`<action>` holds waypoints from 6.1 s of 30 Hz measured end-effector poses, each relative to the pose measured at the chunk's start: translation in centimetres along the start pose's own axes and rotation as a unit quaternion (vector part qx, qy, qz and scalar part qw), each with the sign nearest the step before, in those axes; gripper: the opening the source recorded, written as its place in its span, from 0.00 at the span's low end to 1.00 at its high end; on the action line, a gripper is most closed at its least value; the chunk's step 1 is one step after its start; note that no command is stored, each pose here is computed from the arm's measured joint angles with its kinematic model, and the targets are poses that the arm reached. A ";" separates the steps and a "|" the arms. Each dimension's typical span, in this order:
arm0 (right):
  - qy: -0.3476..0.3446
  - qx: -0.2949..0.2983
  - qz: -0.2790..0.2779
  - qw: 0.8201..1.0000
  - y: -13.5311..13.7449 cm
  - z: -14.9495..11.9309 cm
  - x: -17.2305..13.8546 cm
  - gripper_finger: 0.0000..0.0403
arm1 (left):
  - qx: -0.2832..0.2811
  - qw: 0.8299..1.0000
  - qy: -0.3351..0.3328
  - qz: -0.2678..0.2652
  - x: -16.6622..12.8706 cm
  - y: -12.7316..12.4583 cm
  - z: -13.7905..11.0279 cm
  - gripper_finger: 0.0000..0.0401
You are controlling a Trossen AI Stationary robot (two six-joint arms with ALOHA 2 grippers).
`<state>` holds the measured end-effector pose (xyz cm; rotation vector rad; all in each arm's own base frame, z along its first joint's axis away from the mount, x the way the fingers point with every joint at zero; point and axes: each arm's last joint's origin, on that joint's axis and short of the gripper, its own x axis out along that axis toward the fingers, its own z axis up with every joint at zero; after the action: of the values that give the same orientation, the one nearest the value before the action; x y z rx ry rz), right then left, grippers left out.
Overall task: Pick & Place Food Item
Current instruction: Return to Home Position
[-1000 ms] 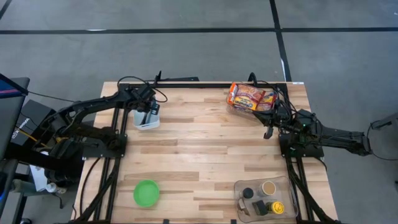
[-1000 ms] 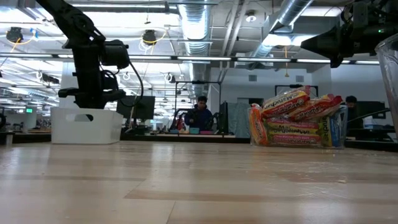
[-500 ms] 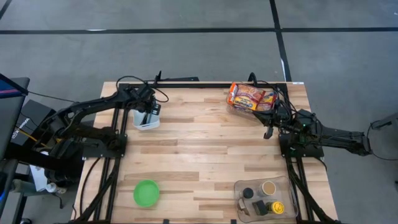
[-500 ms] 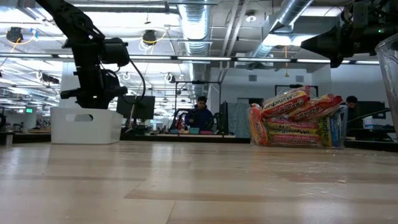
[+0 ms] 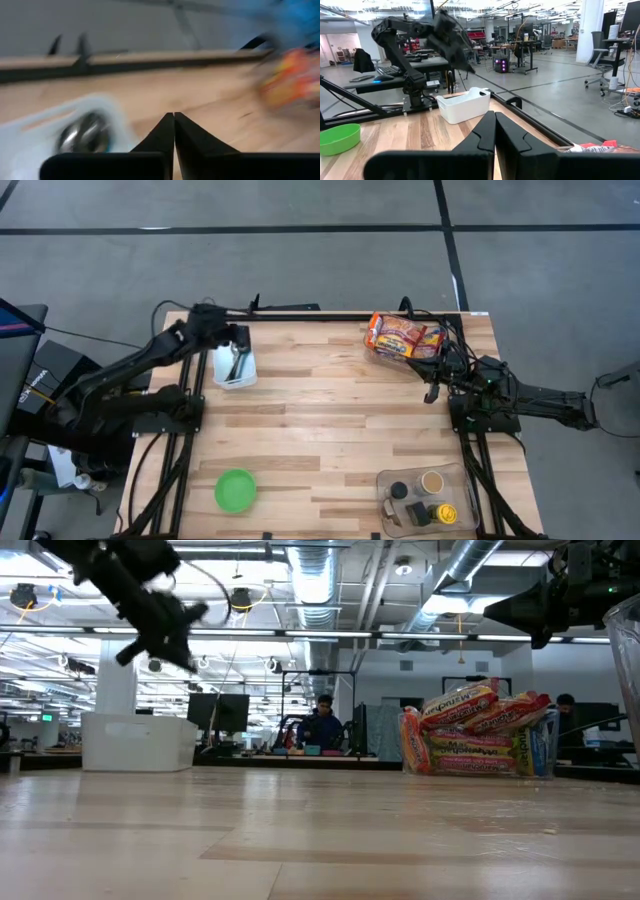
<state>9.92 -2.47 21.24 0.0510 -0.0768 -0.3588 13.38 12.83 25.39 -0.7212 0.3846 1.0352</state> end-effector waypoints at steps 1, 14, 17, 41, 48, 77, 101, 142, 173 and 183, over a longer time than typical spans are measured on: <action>0.000 0.000 0.000 1.000 0.0 0.0 0.0 0.00 | -0.004 1.000 -0.017 -0.023 -0.5 -0.2 0.3 0.01; 0.000 0.000 0.000 1.000 0.0 0.0 0.0 0.00 | 0.053 0.942 -0.126 -0.306 -5.5 -2.2 2.7 0.00; 0.000 0.000 0.000 1.000 0.0 0.0 0.0 0.00 | 0.115 0.923 -0.119 -0.348 -5.7 -2.7 2.4 0.00; 0.000 0.000 0.000 1.000 0.0 0.0 0.0 0.00 | 0.119 0.912 -0.135 -0.369 -6.5 -3.7 2.1 0.00; 0.000 0.000 0.000 1.000 0.0 0.0 0.0 0.00 | 0.155 0.912 -0.208 -0.318 -8.4 -4.4 1.2 0.00; 0.000 0.000 0.000 1.000 0.0 0.0 0.0 0.00 | 0.183 0.891 -0.277 -0.310 -15.3 0.5 -1.3 0.00; 0.000 0.000 0.000 1.000 0.0 0.0 0.0 0.00 | 0.145 0.870 -0.330 -0.335 -18.4 5.2 -2.7 0.00; 0.000 0.000 0.000 1.000 0.0 0.0 0.0 0.00 | 0.111 0.894 -0.277 -0.334 -3.7 3.3 -11.7 0.00; 0.000 0.000 0.000 1.000 0.0 0.0 0.0 0.00 | 0.158 0.924 -0.196 -0.287 -1.6 2.8 -12.8 0.00; -0.009 0.004 0.002 1.000 0.0 0.2 0.0 0.00 | 0.158 0.925 -0.196 -0.286 -1.6 2.8 -12.8 0.00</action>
<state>9.85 -2.46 21.44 0.0564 -0.0966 -0.3558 10.66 3.73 16.25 -0.2879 -0.0187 0.5188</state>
